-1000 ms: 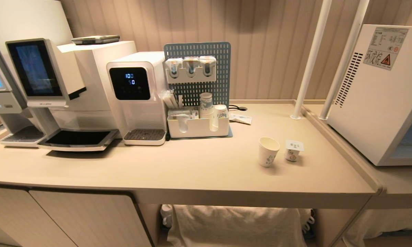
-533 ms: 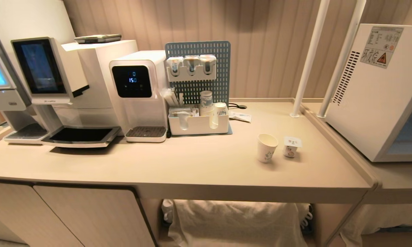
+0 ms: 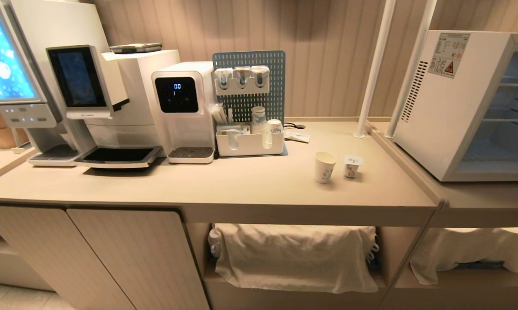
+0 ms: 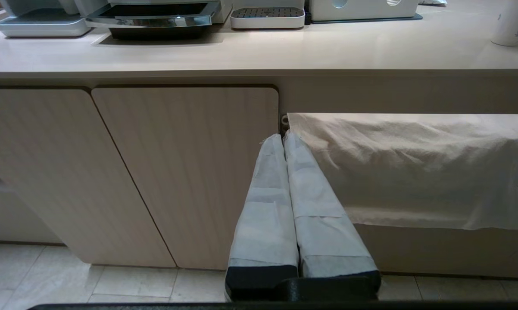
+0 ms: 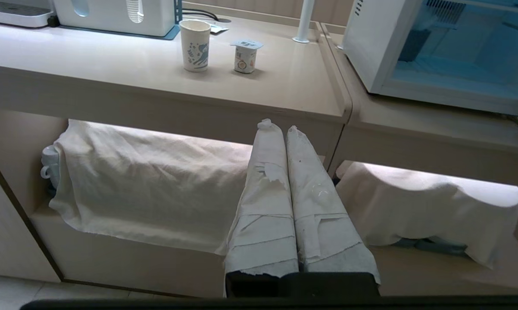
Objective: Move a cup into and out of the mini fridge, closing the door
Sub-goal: Close the freezer door
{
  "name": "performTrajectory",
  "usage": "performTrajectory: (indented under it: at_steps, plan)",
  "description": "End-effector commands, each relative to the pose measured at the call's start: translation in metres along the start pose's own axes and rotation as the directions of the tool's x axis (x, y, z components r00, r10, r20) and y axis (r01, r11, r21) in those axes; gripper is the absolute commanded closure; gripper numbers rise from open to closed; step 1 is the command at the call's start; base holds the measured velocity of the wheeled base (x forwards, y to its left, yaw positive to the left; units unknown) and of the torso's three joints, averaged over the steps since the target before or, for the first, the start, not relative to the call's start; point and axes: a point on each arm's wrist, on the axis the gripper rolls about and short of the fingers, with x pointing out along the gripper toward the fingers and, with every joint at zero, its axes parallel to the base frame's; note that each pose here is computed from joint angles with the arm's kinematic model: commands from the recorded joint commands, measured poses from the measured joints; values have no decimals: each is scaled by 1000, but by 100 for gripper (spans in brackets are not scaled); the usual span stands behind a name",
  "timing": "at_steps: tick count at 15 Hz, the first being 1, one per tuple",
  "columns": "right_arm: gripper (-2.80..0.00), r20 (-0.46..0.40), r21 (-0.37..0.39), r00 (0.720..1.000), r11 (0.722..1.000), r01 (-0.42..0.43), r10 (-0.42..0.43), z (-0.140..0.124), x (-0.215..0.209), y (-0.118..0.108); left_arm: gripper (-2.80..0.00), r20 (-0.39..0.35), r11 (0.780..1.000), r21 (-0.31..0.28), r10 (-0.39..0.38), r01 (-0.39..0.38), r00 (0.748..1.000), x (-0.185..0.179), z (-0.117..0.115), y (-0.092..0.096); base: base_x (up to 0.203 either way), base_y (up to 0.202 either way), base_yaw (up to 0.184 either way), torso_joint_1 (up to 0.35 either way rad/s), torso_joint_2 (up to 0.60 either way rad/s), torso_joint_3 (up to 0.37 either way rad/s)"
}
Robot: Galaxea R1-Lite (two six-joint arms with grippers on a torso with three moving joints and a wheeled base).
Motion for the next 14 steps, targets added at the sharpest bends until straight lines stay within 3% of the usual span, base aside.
performTrajectory:
  at_steps: [1,9,12,14]
  plan:
    - [0,0,-5,1000,1000,0,0,0,0,0,0,-1,1000,1,-1,1,1000,0,0,0,-122,0,-3,0,-8,2]
    - [0,0,-7,1000,1000,0,0,0,0,0,0,-2,1000,21,-8,8,1000,0,0,0,0,0,0,0,0,0]
    - [0,0,-12,1000,1000,0,0,0,0,0,0,-3,996,85,-11,11,1000,0,0,0,0,0,0,0,0,0]
    - [0,-1,-21,1000,1000,-1,1,0,0,0,0,-1,996,94,-11,11,1000,0,0,0,-2,-92,7,4,3,4]
